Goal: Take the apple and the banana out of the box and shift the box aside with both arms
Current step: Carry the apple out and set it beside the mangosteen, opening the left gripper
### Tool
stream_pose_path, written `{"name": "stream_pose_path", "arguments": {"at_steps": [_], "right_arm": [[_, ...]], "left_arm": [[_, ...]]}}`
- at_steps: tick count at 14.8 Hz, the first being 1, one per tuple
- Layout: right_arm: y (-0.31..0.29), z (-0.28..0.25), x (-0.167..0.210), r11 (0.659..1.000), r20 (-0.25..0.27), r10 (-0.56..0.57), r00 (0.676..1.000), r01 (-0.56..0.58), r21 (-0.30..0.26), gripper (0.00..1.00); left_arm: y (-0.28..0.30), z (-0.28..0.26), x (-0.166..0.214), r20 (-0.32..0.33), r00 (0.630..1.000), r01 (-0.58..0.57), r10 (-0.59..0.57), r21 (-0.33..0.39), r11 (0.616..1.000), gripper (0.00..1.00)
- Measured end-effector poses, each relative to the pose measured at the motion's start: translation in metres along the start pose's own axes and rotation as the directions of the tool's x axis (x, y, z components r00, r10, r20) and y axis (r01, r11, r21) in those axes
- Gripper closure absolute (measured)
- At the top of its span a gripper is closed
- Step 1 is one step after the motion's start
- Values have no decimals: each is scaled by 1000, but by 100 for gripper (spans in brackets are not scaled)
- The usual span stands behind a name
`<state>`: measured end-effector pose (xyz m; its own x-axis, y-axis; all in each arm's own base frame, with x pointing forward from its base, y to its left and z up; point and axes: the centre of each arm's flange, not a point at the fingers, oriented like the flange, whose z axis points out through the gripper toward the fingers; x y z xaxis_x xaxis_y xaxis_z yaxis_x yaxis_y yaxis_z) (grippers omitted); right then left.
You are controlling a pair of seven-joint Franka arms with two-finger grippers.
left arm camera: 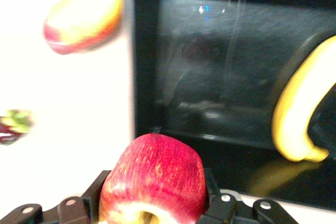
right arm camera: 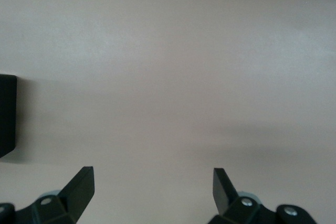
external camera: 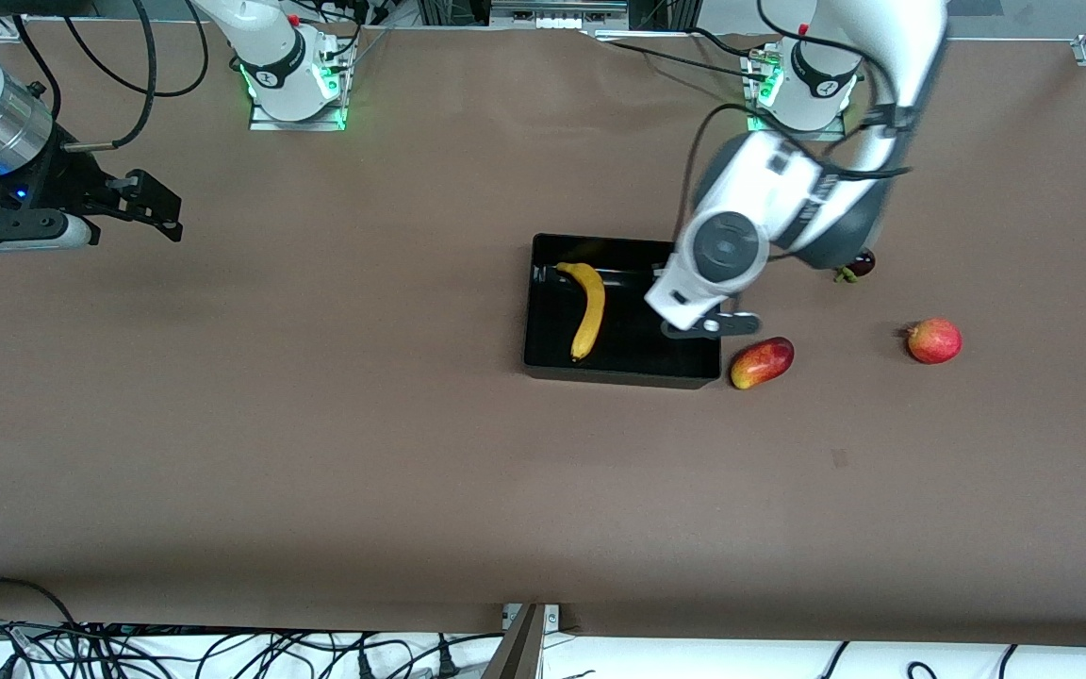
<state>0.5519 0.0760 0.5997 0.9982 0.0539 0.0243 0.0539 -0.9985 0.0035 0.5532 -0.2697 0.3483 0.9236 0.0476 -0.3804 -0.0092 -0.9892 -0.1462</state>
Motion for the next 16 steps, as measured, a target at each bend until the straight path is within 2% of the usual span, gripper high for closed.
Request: {"name": "stream_pose_path", "arguments": {"at_steps": [2, 4, 6, 10, 14, 16], "right_arm": [[0, 0, 0, 1000, 0, 0, 1000, 0, 0, 0], [0, 0, 0, 1000, 0, 0, 1000, 0, 0, 0], [1, 0, 0, 1000, 0, 1, 1000, -1, 0, 0], [2, 0, 0, 1000, 1, 3, 1000, -3, 0, 0], [3, 0, 0, 1000, 1, 5, 1000, -5, 0, 0], [3, 0, 0, 1000, 1, 5, 1000, -5, 0, 0]], "left_arm": [[-63, 6, 23, 56, 994, -91, 92, -20, 996, 27], [-120, 38, 43, 101, 981, -161, 164, -32, 986, 27], [-152, 82, 53, 97, 971, -219, 220, -25, 975, 27], [-150, 167, 31, 77, 958, -275, 276, -32, 961, 27], [-146, 203, 13, 72, 955, -287, 289, -34, 957, 27], [-146, 202, 14, 64, 955, -287, 289, -34, 957, 13]]}}
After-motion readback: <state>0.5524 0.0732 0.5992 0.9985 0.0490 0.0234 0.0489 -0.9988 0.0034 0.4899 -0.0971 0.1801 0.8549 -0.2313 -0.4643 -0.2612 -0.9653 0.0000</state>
